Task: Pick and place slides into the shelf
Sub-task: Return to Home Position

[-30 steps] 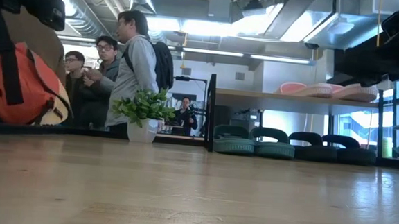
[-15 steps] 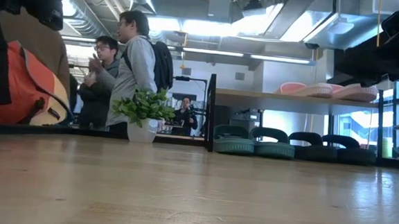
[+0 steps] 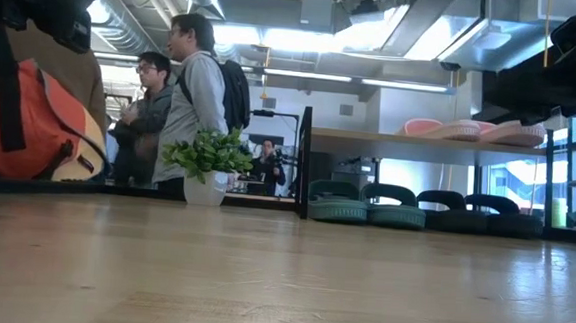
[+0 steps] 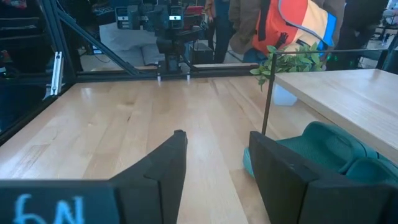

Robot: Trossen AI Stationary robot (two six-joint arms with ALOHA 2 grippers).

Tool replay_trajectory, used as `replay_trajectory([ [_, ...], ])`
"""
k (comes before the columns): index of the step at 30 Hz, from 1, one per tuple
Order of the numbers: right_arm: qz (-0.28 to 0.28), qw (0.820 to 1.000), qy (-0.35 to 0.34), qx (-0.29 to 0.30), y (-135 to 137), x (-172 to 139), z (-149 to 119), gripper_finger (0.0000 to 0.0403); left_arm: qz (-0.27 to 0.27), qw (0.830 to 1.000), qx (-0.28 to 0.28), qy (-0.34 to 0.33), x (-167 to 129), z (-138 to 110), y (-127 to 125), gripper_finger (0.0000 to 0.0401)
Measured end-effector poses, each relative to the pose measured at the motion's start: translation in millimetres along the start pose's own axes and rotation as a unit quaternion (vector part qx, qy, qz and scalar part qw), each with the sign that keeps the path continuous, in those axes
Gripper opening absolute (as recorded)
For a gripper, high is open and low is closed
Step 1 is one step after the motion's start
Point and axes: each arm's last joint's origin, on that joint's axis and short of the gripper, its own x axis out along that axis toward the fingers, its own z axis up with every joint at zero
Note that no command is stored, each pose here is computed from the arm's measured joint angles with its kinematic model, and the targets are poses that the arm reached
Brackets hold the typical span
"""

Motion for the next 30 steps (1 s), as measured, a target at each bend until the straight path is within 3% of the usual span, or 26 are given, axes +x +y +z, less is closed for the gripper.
replay_trajectory([
  [30, 0.0, 1.0, 0.0, 0.001, 0.0, 0.0, 0.1, 0.0174, 0.031, 0.999, 0.021, 0.039, -0.4, -7.7, 1.7, 0.0168],
])
